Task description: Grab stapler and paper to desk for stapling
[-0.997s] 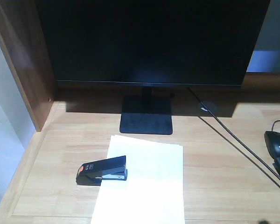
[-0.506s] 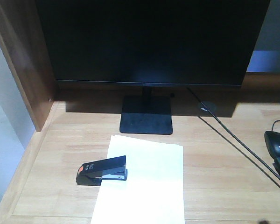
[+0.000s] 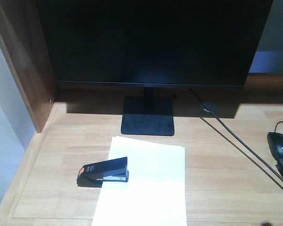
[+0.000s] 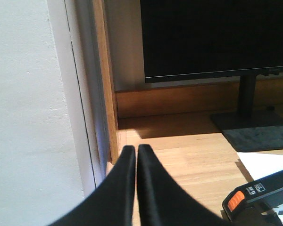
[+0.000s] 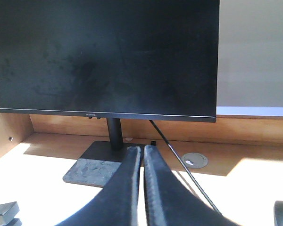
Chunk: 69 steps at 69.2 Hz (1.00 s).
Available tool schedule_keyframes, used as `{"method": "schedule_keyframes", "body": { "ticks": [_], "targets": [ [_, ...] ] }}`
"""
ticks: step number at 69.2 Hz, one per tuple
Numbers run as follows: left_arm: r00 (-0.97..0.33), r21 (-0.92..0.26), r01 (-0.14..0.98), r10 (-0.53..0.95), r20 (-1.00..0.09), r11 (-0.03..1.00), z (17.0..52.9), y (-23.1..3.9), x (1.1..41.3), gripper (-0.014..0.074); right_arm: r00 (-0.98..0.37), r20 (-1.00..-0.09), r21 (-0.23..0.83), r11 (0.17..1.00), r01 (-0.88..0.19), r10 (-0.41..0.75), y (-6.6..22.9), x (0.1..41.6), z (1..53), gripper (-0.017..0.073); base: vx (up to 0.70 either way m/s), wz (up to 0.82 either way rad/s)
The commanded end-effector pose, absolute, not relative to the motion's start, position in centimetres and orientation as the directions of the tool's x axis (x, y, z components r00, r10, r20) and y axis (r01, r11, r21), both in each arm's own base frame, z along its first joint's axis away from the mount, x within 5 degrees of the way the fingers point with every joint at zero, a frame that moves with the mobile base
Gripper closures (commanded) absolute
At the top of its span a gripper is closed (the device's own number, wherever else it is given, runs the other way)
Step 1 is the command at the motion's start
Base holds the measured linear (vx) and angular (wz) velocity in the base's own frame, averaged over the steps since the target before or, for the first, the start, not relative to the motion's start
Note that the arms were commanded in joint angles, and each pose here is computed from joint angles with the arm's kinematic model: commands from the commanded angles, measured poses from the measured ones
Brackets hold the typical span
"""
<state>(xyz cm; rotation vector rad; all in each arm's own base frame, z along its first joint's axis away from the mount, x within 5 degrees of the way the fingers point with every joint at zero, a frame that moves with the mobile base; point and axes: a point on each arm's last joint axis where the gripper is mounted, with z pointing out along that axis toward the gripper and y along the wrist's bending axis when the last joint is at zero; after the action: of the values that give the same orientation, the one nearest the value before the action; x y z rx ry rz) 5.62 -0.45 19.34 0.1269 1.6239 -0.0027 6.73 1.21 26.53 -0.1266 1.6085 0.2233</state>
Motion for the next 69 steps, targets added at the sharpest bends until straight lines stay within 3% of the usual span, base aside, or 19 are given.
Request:
{"method": "schedule_keyframes", "body": {
  "ticks": [1,15,34,58,69],
  "targets": [
    [0.020,0.053,0.078,0.051,-0.998,0.996,19.4,-0.4,5.6,0.0601,0.017,-0.999,0.035,0.967,-0.253,0.041,1.5,6.6,27.8,0.0564,0.00,0.00],
    [0.019,0.053,0.078,0.052,-0.998,0.996,19.4,-0.4,5.6,0.0601,-0.019,-0.998,0.065,0.962,-0.266,0.062,1.6,6.6,27.6,0.0564,0.00,0.00],
    [0.019,0.053,0.078,0.052,-0.998,0.996,19.4,-0.4,5.6,0.0601,-0.018,-0.999,-0.023,0.945,-0.327,-0.031,2.2,6.4,27.3,0.0564,0.00,0.00],
    [0.019,0.053,0.078,0.052,-0.998,0.996,19.4,-0.4,5.6,0.0601,-0.023,-0.998,0.061,0.997,-0.047,0.060,0.3,6.3,23.9,0.0564,0.00,0.00],
    [0.019,0.053,0.078,0.052,-0.998,0.996,19.4,-0.4,5.6,0.0601,0.008,-0.998,0.060,0.998,0.008,0.060,0.0,5.6,20.9,0.0564,0.00,0.00]
  ]
}}
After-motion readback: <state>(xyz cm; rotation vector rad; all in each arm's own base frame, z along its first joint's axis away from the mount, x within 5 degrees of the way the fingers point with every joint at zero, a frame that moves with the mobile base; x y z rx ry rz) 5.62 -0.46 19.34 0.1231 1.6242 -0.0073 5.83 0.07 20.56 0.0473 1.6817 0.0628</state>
